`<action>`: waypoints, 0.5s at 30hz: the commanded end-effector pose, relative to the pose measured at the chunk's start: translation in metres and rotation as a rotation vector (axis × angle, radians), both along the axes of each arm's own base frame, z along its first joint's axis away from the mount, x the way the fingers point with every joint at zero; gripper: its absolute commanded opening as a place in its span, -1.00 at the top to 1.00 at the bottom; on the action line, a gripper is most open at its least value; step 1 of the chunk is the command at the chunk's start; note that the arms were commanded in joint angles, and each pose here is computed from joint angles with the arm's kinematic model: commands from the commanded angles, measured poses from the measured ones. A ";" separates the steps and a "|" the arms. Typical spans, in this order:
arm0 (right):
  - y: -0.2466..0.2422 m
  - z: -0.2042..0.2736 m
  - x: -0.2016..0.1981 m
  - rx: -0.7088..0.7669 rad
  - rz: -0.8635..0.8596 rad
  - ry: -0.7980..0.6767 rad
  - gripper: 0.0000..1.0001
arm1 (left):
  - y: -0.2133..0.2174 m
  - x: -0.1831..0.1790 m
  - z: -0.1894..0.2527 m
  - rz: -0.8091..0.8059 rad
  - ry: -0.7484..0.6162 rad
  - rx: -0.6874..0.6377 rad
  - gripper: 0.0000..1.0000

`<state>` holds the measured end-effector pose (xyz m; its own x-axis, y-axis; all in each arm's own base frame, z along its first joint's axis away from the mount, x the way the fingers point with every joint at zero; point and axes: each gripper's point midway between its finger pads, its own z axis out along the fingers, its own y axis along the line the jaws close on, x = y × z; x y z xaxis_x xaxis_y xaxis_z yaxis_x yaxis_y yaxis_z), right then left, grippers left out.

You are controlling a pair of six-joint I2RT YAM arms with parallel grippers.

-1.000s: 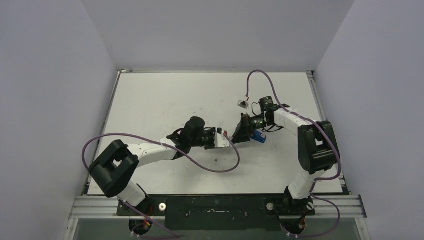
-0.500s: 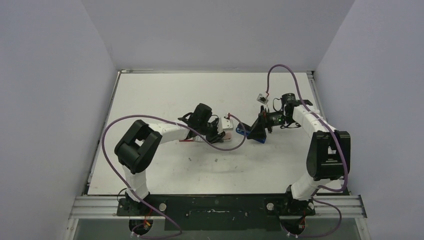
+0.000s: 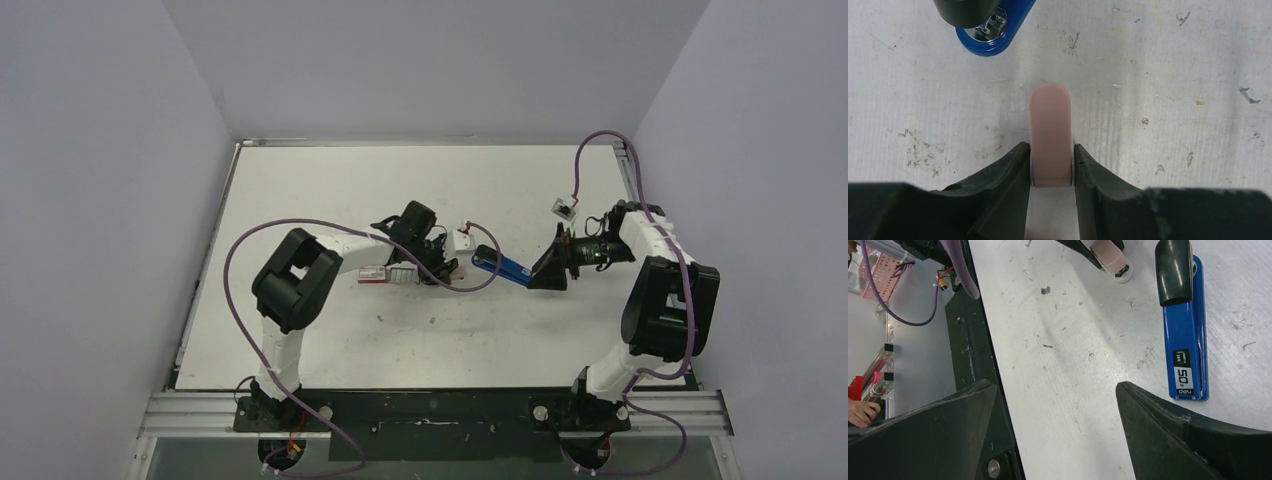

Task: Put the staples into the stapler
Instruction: Reset both arms

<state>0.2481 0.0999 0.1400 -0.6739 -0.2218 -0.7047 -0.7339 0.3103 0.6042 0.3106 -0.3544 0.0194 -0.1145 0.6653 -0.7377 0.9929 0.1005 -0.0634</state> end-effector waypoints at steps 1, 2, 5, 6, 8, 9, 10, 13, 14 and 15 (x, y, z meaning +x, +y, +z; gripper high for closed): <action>0.000 0.018 -0.002 0.024 0.008 -0.080 -0.89 | 0.004 -0.003 -0.009 0.001 0.004 0.035 0.24; -0.001 0.020 0.000 0.014 -0.003 -0.092 -0.89 | 0.005 -0.003 -0.008 0.004 -0.002 0.030 0.17; -0.006 0.026 0.011 -0.038 -0.060 -0.130 -0.90 | 0.008 -0.002 0.006 0.017 -0.034 -0.007 -0.11; -0.008 0.029 0.016 -0.059 -0.094 -0.142 -0.90 | 0.007 -0.001 0.013 0.021 -0.052 -0.026 -0.33; -0.013 0.030 0.028 -0.122 -0.173 -0.174 -0.92 | 0.008 0.004 0.029 0.031 -0.083 -0.058 -0.65; -0.015 0.033 0.035 -0.149 -0.208 -0.205 -0.95 | 0.008 0.007 0.037 0.035 -0.099 -0.073 -0.71; -0.015 0.035 0.041 -0.168 -0.240 -0.223 -0.96 | 0.008 0.010 0.047 0.039 -0.110 -0.088 -0.78; -0.009 0.046 0.051 -0.201 -0.280 -0.267 -1.00 | 0.012 0.014 0.075 0.054 -0.134 -0.132 -0.95; -0.007 0.050 0.054 -0.210 -0.287 -0.284 -1.00 | 0.014 0.014 0.092 0.059 -0.153 -0.160 -0.93; -0.006 0.054 0.058 -0.220 -0.298 -0.306 -0.95 | 0.018 0.013 0.107 0.063 -0.173 -0.186 -0.93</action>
<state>0.2724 0.0921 0.1759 -0.5572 -0.2406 -0.7947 -0.7569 0.5407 0.3670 0.3116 -0.3380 0.0456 -0.1041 0.6318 -0.7681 0.9896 0.1426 -0.0168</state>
